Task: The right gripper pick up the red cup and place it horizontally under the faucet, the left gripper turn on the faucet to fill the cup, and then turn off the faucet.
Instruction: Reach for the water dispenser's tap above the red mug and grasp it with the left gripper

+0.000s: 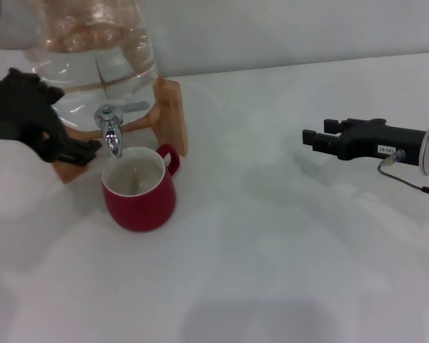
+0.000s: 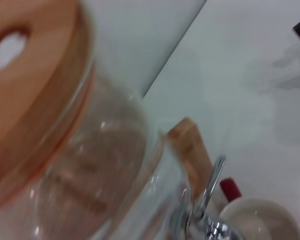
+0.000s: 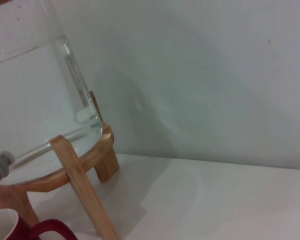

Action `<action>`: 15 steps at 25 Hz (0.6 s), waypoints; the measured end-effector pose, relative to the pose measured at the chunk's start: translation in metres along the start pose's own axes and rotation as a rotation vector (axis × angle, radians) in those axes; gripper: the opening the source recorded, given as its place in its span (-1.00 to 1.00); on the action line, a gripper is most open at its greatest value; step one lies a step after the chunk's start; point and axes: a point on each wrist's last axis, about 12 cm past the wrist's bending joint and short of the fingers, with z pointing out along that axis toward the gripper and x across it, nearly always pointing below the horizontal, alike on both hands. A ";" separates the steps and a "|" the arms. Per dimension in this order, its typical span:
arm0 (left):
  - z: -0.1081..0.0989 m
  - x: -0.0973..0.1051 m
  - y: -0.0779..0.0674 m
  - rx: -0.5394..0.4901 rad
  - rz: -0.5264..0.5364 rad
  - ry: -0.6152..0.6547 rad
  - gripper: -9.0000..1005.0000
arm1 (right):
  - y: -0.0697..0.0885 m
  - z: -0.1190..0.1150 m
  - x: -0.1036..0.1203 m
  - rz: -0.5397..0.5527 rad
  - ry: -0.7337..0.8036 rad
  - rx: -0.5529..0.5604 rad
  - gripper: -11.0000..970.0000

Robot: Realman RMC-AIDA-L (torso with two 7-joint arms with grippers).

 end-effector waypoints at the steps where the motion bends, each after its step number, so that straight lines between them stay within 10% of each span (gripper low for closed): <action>1: 0.000 0.000 0.000 0.000 0.000 0.000 0.77 | -0.001 0.000 0.000 0.002 -0.002 0.003 0.15; 15: 0.009 -0.031 -0.013 0.010 0.124 -0.054 0.77 | -0.004 0.006 0.000 0.018 0.010 -0.003 0.15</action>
